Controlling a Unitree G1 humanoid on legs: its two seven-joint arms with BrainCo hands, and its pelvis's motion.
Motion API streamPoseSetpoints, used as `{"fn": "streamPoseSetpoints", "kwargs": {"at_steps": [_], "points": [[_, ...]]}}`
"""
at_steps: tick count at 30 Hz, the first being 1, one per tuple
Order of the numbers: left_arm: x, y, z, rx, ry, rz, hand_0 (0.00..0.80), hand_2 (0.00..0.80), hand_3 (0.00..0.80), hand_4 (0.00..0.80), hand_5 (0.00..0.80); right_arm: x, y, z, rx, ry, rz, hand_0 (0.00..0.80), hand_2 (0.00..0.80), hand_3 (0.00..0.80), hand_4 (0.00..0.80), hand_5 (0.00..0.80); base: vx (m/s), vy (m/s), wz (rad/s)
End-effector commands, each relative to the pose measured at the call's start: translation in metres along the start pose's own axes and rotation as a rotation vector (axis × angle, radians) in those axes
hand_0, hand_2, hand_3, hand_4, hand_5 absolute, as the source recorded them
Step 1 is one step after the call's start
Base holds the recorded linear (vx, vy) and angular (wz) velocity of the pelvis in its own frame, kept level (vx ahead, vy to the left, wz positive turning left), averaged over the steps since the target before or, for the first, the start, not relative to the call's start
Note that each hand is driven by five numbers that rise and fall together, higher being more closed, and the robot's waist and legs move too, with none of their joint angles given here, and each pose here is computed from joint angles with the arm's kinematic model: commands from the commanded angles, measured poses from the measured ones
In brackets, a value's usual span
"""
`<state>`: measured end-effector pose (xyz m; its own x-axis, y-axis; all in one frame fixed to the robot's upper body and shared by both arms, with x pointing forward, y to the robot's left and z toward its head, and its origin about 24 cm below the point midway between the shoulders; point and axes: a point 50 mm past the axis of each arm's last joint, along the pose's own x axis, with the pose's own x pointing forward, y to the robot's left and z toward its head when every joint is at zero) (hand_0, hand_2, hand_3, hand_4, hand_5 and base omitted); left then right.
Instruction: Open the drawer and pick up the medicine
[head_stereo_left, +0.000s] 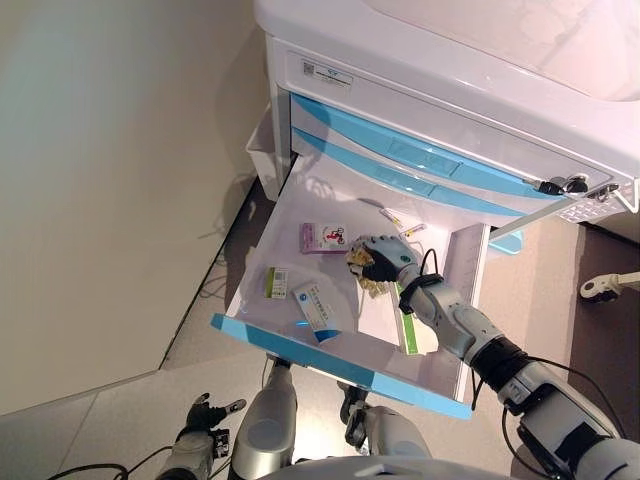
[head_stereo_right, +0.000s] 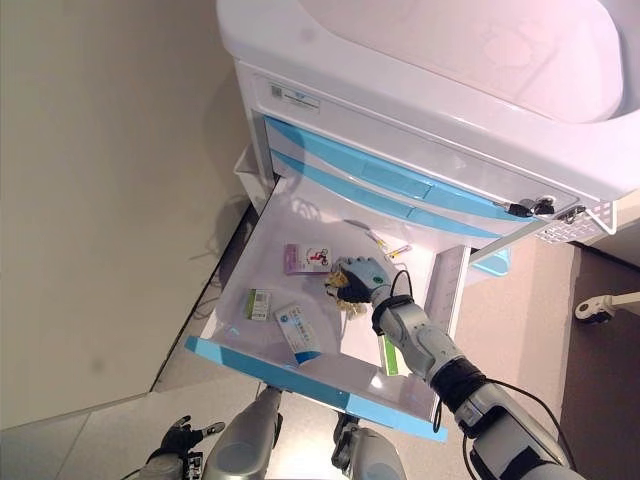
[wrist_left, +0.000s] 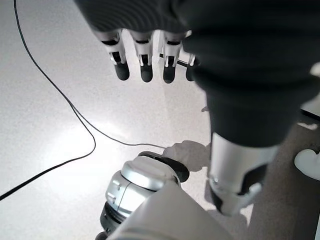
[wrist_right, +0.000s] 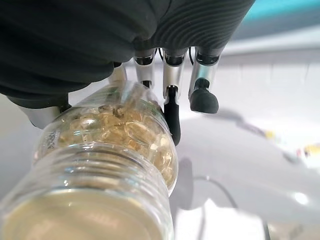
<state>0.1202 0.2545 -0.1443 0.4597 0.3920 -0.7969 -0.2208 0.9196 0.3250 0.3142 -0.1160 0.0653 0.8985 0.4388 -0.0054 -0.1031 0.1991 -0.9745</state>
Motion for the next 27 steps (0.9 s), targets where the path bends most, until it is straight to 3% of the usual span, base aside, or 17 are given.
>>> {"fn": "streamPoseSetpoints", "kwargs": {"at_steps": [1, 15, 20, 27], "points": [[0.0, 0.013, -0.009, 0.018, 0.026, 0.038, 0.0, 0.0, 0.0, 0.0, 0.0, 0.002, -0.032, 0.016, 0.078, -0.114, -0.109, 0.8, 0.8, 0.8, 0.8, 0.8, 0.0, 0.0, 0.0], [-0.003, 0.042, -0.026, 0.002, 0.079, 0.044, 0.0, 0.0, 0.0, 0.0, 0.0, -0.019, -0.086, 0.026, 0.416, -0.321, -0.011, 0.8, 0.8, 0.8, 0.8, 0.8, 0.019, -0.01, -0.03], [-0.004, 0.044, -0.029, -0.007, 0.084, 0.03, 0.0, 0.0, 0.0, 0.0, 0.0, -0.025, -0.101, 0.026, 0.439, -0.368, 0.037, 0.8, 0.8, 0.8, 0.8, 0.8, 0.026, -0.012, -0.08], [-0.009, 0.054, -0.044, -0.033, 0.12, 0.012, 0.0, 0.0, 0.0, 0.0, 0.0, -0.048, -0.161, 0.019, 0.432, -0.434, 0.104, 0.8, 0.8, 0.8, 0.8, 0.8, 0.033, -0.012, -0.05]]}}
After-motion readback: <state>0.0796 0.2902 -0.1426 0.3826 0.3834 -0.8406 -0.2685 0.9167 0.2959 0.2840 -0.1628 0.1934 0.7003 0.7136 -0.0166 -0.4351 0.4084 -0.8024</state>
